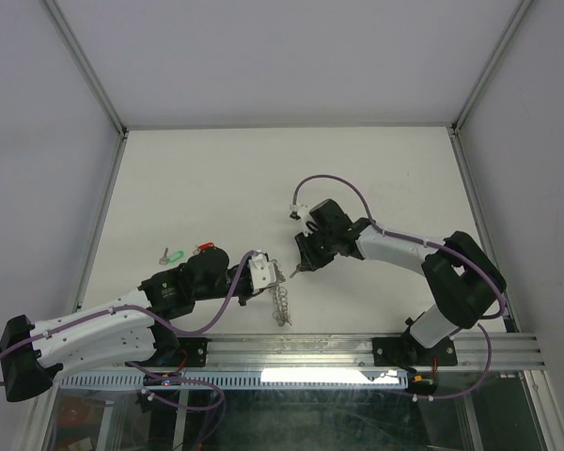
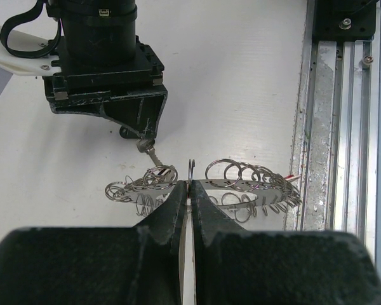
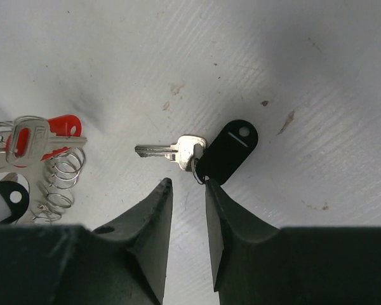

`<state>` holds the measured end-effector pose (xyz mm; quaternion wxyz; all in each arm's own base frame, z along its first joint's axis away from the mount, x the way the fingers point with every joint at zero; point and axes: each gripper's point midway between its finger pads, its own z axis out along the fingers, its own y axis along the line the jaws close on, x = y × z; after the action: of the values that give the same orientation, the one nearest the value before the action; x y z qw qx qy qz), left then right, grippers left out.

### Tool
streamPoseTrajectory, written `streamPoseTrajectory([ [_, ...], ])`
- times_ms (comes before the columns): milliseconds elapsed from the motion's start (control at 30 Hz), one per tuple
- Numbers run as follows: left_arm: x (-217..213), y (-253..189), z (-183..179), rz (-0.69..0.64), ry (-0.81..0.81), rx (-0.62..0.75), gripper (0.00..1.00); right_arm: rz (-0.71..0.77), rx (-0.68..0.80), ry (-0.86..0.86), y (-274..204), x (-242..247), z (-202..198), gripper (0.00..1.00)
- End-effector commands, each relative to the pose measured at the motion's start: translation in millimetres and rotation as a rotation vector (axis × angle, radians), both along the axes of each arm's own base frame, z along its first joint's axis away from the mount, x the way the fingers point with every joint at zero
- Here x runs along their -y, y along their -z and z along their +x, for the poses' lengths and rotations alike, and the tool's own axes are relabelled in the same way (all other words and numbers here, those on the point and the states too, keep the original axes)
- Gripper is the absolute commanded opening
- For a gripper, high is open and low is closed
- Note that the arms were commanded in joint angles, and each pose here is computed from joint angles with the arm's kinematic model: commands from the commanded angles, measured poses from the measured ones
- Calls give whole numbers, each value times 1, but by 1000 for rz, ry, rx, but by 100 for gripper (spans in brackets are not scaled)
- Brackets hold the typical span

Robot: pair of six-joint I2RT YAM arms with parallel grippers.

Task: Put the keys on the keyring

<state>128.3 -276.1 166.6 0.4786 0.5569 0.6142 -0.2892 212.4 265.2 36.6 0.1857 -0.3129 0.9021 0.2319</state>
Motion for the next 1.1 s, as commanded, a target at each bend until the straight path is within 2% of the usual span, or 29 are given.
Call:
streamPoseTrajectory([
  [0,5,-20,7,-71,-16,36,0,64,82,-34,-19,-21,19,30],
  [167,6,-19,7,-67,-11,35,0,52,79,-39,-14,-20,19,29],
  [533,7,-18,7,-61,-6,35,0,47,68,-49,-9,-20,18,18],
  [767,7,-19,9,-62,-13,40,0,63,74,-67,-12,-21,16,0],
  [1067,4,-24,15,-74,-49,63,0,117,148,-83,-45,-9,4,0],
])
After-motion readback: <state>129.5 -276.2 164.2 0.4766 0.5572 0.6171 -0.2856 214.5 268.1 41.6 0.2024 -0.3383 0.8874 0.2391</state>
